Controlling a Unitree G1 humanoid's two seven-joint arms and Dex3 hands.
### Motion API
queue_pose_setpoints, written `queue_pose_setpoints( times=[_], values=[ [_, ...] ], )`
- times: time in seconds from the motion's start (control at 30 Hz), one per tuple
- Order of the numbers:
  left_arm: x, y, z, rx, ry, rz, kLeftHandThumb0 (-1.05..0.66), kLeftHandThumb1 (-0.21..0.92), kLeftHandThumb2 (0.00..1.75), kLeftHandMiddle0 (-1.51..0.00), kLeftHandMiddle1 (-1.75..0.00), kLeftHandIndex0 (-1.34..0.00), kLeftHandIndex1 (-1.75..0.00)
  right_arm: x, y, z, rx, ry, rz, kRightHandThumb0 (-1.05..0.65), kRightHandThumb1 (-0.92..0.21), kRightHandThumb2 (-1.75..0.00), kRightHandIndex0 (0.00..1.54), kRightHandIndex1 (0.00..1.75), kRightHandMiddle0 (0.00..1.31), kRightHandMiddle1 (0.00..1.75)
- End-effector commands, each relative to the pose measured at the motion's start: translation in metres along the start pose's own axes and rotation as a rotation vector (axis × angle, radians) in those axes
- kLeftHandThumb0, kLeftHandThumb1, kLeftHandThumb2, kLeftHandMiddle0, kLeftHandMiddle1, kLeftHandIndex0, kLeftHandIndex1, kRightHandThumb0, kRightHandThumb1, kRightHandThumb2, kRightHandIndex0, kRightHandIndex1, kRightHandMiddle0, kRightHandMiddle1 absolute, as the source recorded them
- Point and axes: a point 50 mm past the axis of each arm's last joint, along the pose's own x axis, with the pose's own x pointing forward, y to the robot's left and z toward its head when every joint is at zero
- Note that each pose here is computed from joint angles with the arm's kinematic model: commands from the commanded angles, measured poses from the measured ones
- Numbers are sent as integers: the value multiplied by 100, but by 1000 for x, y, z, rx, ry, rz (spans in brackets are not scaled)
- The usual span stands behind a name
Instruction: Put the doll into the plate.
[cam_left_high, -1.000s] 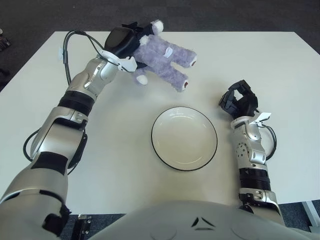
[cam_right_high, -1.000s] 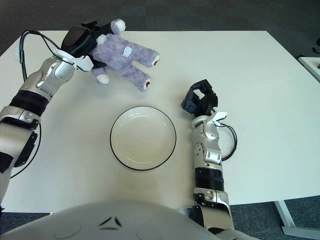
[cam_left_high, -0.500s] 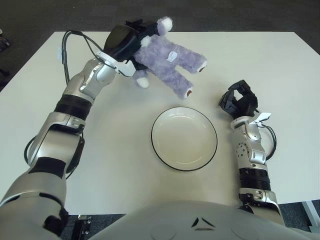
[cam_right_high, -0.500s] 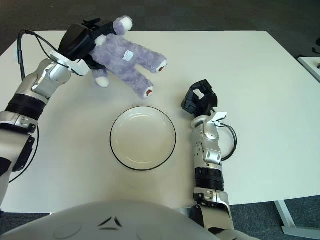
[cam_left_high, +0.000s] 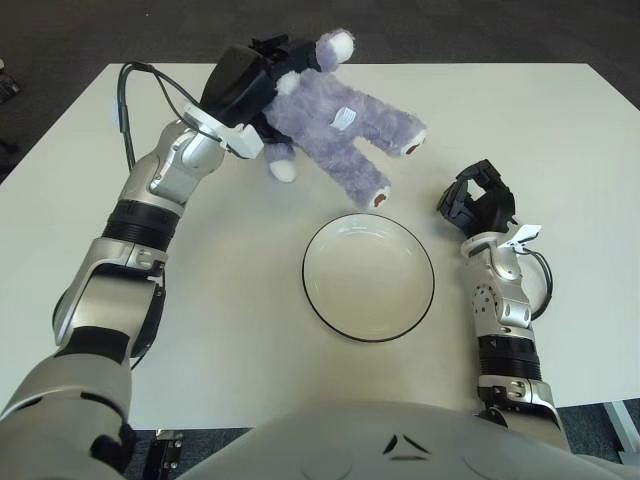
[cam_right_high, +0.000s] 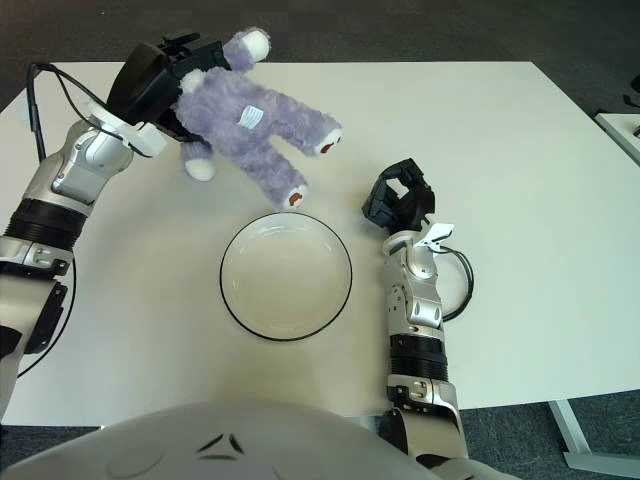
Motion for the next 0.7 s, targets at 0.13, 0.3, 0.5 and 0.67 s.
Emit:
queue_pose_setpoints(
  times=[0.13,0.3,0.5,0.67],
  values=[
    [-4,10,15,-67,-83,27,61,2,168,-86,-175,-111,-175,-20,-7,-40,33,177,-71,-48,-35,-128,99,175,59,175],
    [-5,10,26,-165,-127,53,61,3,167,-86,-175,-109,-175,-20,-7,-40,37,179,-69,-47,-35,-128,98,175,59,175],
    [-13,3,37,-330,-153,128,60,3,167,-85,-175,-108,-175,-20,-8,-40,40,179,-67,-47,-35,-127,98,175,59,175],
    [-17,0,42,-424,-190,205,10,-11,173,-91,-175,-88,-157,-19,-8,-41,40,178,-66,-47,-35,-127,98,175,58,175]
  ],
)
